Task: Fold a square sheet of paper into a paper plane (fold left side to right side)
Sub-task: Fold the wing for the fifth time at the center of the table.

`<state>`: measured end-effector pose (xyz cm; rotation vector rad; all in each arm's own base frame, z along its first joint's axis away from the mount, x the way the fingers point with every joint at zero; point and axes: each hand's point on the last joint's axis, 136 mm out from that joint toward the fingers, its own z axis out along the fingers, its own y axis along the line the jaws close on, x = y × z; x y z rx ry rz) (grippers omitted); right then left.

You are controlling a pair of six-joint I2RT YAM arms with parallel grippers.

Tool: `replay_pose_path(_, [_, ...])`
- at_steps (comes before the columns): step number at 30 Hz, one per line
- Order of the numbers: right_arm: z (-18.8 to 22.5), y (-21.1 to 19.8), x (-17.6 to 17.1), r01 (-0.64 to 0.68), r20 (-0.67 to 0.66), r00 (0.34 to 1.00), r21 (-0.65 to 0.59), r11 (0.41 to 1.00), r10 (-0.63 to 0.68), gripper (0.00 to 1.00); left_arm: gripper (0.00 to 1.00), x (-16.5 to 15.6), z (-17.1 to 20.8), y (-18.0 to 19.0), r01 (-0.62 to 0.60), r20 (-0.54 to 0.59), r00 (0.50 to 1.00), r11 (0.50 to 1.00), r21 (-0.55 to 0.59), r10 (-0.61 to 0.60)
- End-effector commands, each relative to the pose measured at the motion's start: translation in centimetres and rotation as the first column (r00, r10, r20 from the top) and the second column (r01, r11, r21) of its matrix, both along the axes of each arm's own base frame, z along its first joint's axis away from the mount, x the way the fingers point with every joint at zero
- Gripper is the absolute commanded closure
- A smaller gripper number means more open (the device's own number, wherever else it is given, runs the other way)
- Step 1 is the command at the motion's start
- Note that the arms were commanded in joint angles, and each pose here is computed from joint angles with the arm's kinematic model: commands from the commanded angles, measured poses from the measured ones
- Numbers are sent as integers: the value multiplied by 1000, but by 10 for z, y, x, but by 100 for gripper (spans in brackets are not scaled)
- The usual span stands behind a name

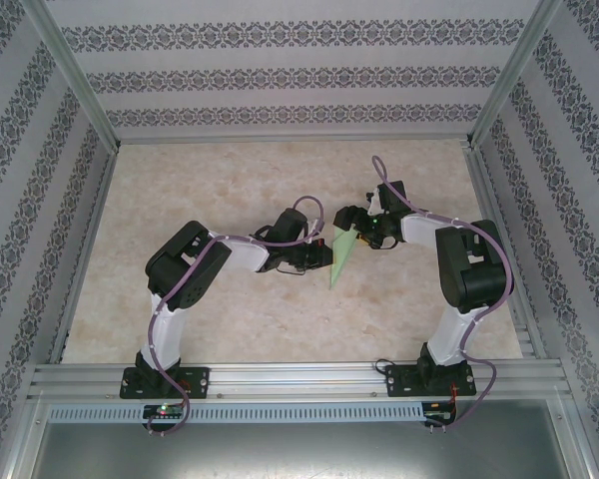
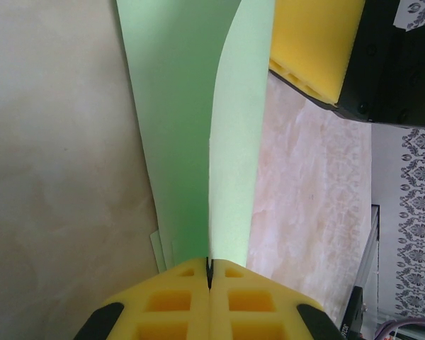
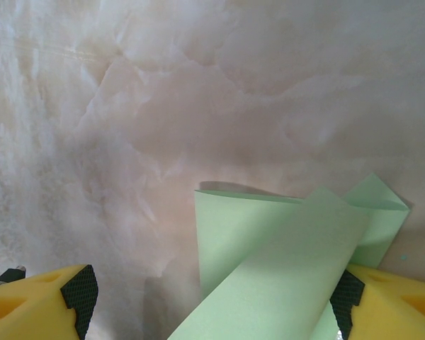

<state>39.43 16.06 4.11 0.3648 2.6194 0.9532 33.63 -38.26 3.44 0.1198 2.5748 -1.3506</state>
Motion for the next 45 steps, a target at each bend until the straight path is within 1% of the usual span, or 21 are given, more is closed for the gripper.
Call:
replay_pose_path(1, [-21, -1, -14, -14, -78, 997, -37, 999, 12, 13, 98, 4, -14, 5, -9, -17, 1000, 1000, 22, 9])
replay_pose_path(7, [-14, 2, -10, -18, -62, 998, -15, 1000, 17, 13, 98, 1, -25, 7, -9, -42, 999, 999, 34, 10])
replay_pose_path(14, [19, -4, 2, 4, 34, 999, -1, 1000, -3, 13, 99, -2, -34, 10, -7, -60, 998, 999, 53, 10])
replay_pose_path(17, [32, -14, 2, 29, 59, 998, -23, 999, -28, 13, 99, -2, -34, 10, -8, -62, 998, 999, 53, 11])
replay_pose_path(20, [35, -25, -3, 57, 59, 997, -69, 996, -53, 18, 99, -2, -34, 10, -6, -62, 998, 998, 55, 10])
replay_pose_path(21, [35, -27, -6, 62, 59, 997, -77, 995, -57, 20, 99, -3, -34, 10, -4, -61, 998, 998, 55, 8])
replay_pose_path(23, [37, -26, -9, 56, 62, 997, -68, 996, -52, 31, 99, -3, -35, 9, -2, -63, 998, 998, 58, 5])
replay_pose_path(26, [38, -15, -13, 31, 56, 998, -14, 999, -30, 59, 99, -2, -34, 9, 1, -60, 998, 998, 58, 2])
replay_pose_path(29, [29, -4, -20, 2, 25, 1000, 0, 1000, -2, 82, 99, -2, -33, 8, 6, -58, 998, 998, 60, -2])
replay_pose_path(30, [23, -2, -22, -7, 11, 1000, -1, 1000, 7, 89, 99, -2, -33, 8, 7, -58, 998, 998, 61, -3])
replay_pose_path(31, [19, 1, -23, -11, 0, 1000, 3, 1000, 11, 93, 99, -2, -32, 8, 8, -55, 998, 998, 63, -5])
replay_pose_path(34, [10, 8, -23, -25, -19, 1000, 24, 999, 25, 98, 99, -3, -32, 7, 18, -55, 998, 997, 72, -14])
replay_pose_path(39, [1, 12, -25, -47, -41, 998, 5, 999, 48, 99, 99, -3, -33, 6, 25, -58, 998, 996, 82, -21])
replay_pose_path(45, [-11, 8, -30, -54, -72, 996, -35, 998, 51, 99, 99, -5, -34, 5, 34, -62, 998, 995, 93, -28])
